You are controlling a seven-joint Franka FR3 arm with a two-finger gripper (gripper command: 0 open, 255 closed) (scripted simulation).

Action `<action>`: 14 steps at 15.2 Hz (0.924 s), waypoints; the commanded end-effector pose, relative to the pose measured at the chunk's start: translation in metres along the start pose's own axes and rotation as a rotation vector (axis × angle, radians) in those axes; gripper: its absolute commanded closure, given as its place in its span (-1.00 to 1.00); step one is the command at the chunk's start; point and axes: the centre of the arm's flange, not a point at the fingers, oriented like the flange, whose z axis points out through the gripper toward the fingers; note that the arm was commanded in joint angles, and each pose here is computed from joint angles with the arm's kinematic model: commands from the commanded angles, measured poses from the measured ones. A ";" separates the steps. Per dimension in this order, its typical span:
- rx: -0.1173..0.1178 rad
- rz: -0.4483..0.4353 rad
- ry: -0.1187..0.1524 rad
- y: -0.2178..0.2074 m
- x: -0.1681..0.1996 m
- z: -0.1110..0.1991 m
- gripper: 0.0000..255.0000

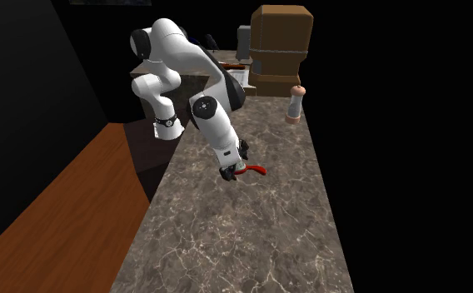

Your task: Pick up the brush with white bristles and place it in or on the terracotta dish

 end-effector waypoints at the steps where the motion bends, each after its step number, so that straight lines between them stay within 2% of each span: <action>1: 0.000 0.000 0.000 0.000 0.000 0.000 -1.00; 4: 0.000 0.000 0.000 0.000 0.000 0.000 -1.00; 5: 0.000 0.000 0.000 0.000 0.000 0.000 1.00; 14: 0.000 0.000 0.000 0.000 0.000 0.000 1.00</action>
